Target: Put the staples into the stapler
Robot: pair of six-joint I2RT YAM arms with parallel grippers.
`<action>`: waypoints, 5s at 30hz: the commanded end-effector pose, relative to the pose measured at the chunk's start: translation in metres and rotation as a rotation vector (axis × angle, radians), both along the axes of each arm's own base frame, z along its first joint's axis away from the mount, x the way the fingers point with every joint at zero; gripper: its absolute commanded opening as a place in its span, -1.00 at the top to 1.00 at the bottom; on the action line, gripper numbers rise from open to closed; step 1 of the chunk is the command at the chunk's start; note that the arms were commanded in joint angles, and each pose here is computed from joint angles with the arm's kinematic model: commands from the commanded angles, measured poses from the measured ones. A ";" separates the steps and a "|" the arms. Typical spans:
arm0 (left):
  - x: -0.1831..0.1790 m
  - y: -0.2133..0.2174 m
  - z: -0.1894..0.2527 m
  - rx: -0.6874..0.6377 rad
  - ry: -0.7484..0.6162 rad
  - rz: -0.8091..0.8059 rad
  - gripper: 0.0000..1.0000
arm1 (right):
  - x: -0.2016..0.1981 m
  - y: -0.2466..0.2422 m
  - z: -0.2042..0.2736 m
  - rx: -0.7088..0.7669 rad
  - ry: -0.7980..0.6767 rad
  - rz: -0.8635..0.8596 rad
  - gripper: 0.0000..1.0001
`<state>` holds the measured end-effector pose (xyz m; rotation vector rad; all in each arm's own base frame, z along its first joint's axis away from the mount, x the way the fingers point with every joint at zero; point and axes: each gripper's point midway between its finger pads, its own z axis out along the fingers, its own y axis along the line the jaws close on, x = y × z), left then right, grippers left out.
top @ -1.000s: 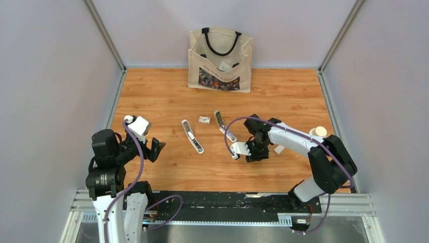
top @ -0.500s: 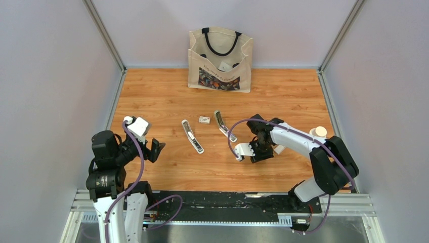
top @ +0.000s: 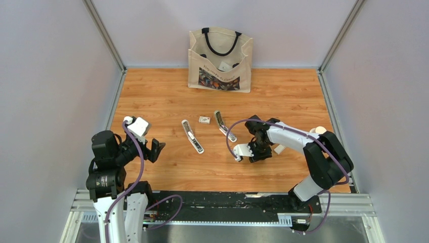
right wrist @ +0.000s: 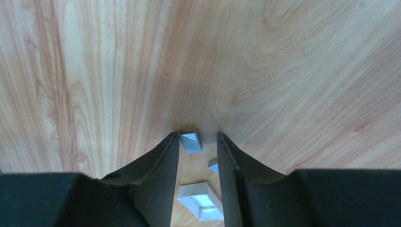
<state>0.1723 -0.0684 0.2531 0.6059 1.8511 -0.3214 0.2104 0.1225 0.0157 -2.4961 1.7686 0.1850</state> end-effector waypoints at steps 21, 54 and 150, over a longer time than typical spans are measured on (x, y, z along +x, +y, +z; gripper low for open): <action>0.002 -0.001 0.004 -0.015 -0.023 0.003 -0.84 | -0.005 0.012 0.000 0.055 0.044 -0.071 0.56; 0.008 0.004 0.003 -0.024 -0.015 0.027 -0.85 | 0.099 0.146 0.083 0.468 -0.038 -0.928 0.64; 0.010 0.008 -0.003 -0.025 -0.017 0.045 -0.86 | 0.111 0.154 0.075 0.579 -0.110 -1.061 0.71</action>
